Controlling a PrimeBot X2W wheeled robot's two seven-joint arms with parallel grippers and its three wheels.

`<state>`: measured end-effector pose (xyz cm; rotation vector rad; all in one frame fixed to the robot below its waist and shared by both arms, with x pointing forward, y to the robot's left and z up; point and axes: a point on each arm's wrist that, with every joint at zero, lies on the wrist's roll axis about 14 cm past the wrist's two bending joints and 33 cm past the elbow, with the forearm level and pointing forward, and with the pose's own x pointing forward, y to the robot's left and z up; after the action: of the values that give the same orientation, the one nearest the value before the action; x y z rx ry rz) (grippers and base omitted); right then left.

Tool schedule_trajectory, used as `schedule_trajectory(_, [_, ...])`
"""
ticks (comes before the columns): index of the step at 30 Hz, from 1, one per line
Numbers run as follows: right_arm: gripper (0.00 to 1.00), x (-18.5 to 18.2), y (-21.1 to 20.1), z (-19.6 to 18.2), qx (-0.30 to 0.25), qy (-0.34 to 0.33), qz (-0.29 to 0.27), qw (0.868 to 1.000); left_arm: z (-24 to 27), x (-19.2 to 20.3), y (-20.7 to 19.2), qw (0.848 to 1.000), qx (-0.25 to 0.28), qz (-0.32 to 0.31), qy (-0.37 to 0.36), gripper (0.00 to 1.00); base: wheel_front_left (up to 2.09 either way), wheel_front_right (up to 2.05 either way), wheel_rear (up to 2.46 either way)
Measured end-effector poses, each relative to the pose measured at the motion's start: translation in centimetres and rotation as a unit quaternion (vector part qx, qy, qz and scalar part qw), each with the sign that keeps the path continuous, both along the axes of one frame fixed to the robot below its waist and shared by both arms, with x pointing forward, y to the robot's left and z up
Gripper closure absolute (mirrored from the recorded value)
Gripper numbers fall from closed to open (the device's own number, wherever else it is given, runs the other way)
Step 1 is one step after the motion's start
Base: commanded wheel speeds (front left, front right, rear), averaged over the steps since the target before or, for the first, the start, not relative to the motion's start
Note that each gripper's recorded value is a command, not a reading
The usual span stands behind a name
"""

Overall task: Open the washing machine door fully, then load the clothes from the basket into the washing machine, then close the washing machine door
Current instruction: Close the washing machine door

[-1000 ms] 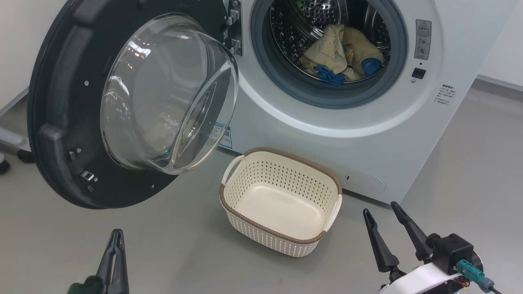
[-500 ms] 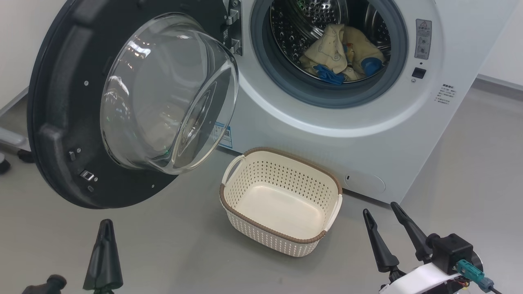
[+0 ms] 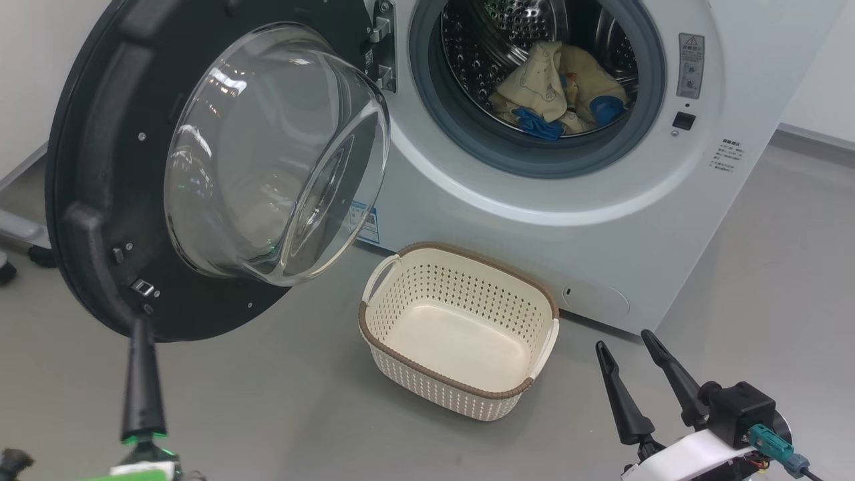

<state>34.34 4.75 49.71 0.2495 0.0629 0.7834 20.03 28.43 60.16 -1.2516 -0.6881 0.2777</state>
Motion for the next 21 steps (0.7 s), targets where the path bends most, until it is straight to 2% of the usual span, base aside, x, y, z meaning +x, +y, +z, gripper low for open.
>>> schedule_trajectory(3, [0.00, 0.1, -0.1, -0.1, 0.000, 0.002, -0.001, 1.000, 1.6, -1.2, 3.1, 0.997, -0.037, 0.035, -0.051, 1.00, 0.00, 0.00, 0.00])
schedule_trajectory(8, [0.00, 0.4, -0.1, -0.3, 0.001, 0.005, -0.005, 1.000, 3.6, -2.7, 6.5, 0.992, -0.029, 0.087, -0.086, 1.00, 0.00, 0.00, 0.00])
schedule_trajectory(12, [0.00, 0.6, -0.2, -0.4, 0.002, 0.007, -0.005, 1.000, 4.2, -3.2, 8.9, 0.989, -0.030, 0.105, -0.096, 1.00, 0.00, 0.00, 0.00])
schedule_trajectory(16, [0.00, 0.9, -0.5, -0.6, 0.000, 0.008, -0.007, 1.000, 4.5, -3.3, 11.7, 0.991, -0.009, 0.117, -0.070, 1.00, 0.00, 0.00, 0.00])
schedule_trajectory(21, [0.00, 1.2, -0.8, -1.1, -0.006, 0.014, -0.007, 1.000, 4.2, -3.0, 15.3, 0.988, -0.046, 0.132, -0.058, 1.00, 0.00, 0.00, 0.00])
